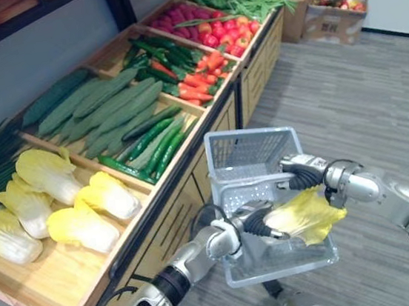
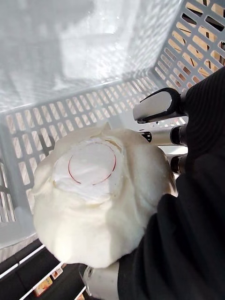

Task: Pick vegetable in the basket

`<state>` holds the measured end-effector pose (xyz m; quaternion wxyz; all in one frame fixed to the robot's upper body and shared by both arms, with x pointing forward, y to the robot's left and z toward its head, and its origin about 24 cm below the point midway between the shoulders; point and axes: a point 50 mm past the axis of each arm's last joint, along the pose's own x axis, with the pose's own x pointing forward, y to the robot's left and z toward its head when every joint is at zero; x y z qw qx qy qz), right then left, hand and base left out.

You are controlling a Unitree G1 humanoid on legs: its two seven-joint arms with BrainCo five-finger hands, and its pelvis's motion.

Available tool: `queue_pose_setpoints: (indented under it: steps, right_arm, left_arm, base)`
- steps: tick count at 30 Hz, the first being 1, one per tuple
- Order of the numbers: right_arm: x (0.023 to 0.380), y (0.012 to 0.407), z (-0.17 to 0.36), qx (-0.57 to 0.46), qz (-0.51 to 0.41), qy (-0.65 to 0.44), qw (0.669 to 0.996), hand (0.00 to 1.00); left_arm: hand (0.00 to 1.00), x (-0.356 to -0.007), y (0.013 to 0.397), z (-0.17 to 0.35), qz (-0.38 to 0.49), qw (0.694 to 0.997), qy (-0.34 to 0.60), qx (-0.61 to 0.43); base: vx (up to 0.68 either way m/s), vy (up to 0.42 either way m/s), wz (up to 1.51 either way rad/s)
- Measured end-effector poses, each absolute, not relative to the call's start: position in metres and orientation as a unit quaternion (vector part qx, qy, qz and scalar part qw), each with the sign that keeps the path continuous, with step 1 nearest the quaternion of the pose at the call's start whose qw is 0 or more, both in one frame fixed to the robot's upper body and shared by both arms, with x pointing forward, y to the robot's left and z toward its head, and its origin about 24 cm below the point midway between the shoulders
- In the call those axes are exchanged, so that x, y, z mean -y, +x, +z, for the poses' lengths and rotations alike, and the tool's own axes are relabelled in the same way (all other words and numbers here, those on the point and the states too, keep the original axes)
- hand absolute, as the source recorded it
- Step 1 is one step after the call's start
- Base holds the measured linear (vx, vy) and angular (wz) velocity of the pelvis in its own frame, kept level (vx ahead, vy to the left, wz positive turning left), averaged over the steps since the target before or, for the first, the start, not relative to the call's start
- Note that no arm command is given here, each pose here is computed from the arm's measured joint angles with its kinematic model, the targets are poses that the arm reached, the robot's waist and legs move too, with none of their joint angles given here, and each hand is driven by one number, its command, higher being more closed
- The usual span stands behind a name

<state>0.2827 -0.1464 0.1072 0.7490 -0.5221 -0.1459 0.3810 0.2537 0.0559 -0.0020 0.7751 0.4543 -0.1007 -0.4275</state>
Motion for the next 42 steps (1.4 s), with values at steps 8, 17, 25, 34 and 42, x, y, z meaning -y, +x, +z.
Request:
queue_pose_setpoints:
  steps: [8,17,25,34,42]
  right_arm:
    - [0.141,0.283,0.106,0.149,0.386,-0.514,0.752,1.00]
    - [0.154,0.282,0.105,0.136,0.364,-0.506,0.770,1.00]
    - [0.181,0.273,0.102,0.110,0.321,-0.497,0.799,1.00]
    - [0.188,0.257,0.090,0.086,0.332,-0.464,0.817,1.00]
    - [0.214,0.238,0.055,0.001,0.317,-0.448,0.836,1.00]
  left_arm:
    - [0.00,-0.073,0.268,-0.009,-0.374,0.789,0.483,0.068]
    - [0.00,-0.071,0.274,-0.005,-0.351,0.807,0.470,0.065]
    - [0.00,-0.031,0.254,0.050,-0.390,0.793,0.418,0.212]
    - [0.00,-0.036,0.224,0.087,-0.445,0.790,0.324,0.271]
    - [0.00,-0.041,0.196,0.142,-0.460,0.786,0.196,0.364]
  base:
    - [-0.03,-0.020,0.00]
    - [-0.05,-0.035,0.17]
    - [-0.07,-0.018,0.18]
    - [-0.06,-0.026,0.21]
    - [-0.06,-0.010,0.45]
